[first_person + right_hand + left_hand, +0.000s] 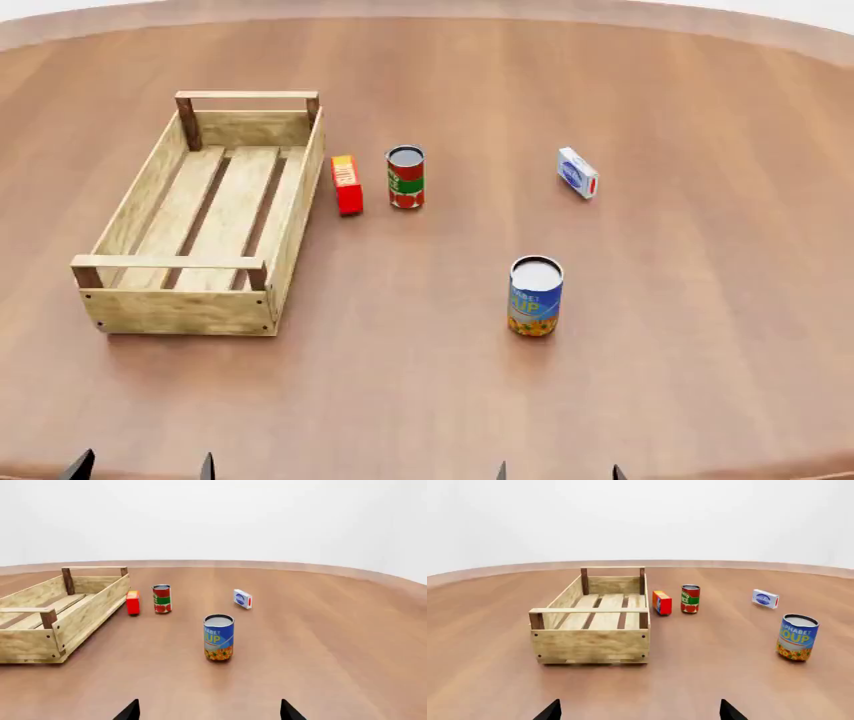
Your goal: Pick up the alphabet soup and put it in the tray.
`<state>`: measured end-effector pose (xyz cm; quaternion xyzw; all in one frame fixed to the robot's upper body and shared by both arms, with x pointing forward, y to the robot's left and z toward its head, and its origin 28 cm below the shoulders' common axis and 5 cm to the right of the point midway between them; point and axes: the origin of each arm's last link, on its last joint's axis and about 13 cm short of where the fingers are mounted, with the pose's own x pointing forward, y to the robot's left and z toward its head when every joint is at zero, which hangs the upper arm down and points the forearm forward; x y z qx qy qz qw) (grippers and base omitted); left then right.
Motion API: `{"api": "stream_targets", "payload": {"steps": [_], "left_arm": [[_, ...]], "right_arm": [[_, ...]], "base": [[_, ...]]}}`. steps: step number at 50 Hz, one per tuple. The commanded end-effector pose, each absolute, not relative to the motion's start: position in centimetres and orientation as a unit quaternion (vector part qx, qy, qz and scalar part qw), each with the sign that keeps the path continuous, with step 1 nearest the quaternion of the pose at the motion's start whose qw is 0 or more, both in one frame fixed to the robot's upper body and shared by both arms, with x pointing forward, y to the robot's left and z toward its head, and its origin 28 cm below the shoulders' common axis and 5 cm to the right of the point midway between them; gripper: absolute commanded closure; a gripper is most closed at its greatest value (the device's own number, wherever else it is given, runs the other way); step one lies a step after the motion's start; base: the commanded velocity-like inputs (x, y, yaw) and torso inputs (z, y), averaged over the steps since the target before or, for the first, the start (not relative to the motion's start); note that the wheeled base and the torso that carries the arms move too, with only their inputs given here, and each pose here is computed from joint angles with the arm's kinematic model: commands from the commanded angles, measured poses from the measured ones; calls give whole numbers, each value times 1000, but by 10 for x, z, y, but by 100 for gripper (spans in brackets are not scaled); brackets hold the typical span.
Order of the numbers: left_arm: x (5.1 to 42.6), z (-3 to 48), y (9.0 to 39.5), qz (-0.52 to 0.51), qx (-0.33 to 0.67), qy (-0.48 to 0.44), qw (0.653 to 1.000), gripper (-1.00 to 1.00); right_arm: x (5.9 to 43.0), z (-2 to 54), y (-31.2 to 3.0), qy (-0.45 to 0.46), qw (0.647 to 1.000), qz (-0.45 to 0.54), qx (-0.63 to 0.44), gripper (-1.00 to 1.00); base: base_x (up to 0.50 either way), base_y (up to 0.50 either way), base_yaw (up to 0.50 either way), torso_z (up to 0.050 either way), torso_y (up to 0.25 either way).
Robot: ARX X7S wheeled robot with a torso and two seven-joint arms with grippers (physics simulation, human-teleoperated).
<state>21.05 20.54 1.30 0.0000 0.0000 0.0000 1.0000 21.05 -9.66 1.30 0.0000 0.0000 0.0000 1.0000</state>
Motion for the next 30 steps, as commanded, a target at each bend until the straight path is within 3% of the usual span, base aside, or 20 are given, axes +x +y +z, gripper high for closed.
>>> {"api": "stream_targets", "payload": {"steps": [1, 10, 30], "left_arm": [[212, 13, 206, 5, 0, 1, 1000, -100], [213, 13, 205, 1, -4, 6, 1000, -100], [214, 16, 204, -1, -2, 2, 1000, -100]], "right_arm": [[212, 11, -96, 8, 1000, 7, 17, -100], [216, 8, -94, 3, 1000, 6, -13, -100], [216, 8, -93, 2, 1000, 20, -4, -100]], "base": [[0, 0, 0, 0, 0], [0, 67, 0, 0, 0], [166, 500, 0, 0, 0]]}}
